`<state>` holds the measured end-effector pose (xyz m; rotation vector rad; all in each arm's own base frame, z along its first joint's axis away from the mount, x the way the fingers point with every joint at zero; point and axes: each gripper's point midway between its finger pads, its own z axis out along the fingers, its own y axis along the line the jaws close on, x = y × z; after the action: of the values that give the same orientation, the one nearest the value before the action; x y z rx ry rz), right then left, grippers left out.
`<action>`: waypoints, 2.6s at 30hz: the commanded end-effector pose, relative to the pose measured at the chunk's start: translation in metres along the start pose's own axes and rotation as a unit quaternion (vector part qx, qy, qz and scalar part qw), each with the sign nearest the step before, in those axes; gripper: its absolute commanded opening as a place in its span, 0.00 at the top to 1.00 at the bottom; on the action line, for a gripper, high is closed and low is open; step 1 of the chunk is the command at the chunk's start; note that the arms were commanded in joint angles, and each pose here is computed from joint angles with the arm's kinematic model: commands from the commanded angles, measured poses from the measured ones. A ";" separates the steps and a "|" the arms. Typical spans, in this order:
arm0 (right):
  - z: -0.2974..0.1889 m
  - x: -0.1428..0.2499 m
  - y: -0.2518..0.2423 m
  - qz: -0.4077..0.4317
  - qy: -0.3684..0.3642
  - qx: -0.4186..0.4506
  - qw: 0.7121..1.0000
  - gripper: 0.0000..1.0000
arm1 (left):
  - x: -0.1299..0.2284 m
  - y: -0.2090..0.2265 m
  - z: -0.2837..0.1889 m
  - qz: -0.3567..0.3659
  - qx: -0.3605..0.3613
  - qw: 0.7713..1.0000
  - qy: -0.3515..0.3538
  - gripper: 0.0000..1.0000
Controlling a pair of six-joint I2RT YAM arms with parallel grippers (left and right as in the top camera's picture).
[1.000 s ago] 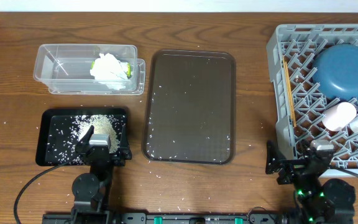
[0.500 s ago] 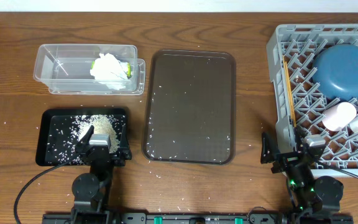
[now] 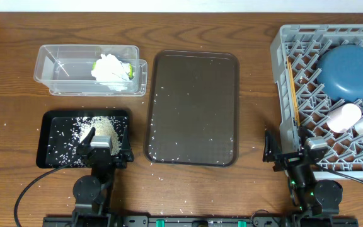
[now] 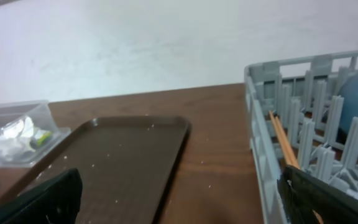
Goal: Sort waste into correct bins and load items into the dishwasher rack
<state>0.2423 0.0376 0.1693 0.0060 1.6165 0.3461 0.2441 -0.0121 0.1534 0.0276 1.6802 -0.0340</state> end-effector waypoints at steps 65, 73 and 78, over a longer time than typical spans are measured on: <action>0.000 0.008 -0.019 -0.116 0.011 0.060 0.991 0.01 | 0.017 0.001 0.001 0.008 -0.004 1.000 0.023 0.12; 0.000 0.007 -0.019 -0.116 0.011 0.060 0.991 0.01 | 0.017 0.001 0.001 0.008 -0.004 1.000 0.023 0.12; 0.000 0.007 -0.019 -0.116 0.011 0.060 0.991 0.01 | 0.017 0.001 0.001 0.008 -0.004 1.000 0.023 0.12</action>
<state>0.2459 0.0172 0.1579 -0.0658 1.6414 0.0702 0.2441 -0.0121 0.1535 0.0276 1.6798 -0.0340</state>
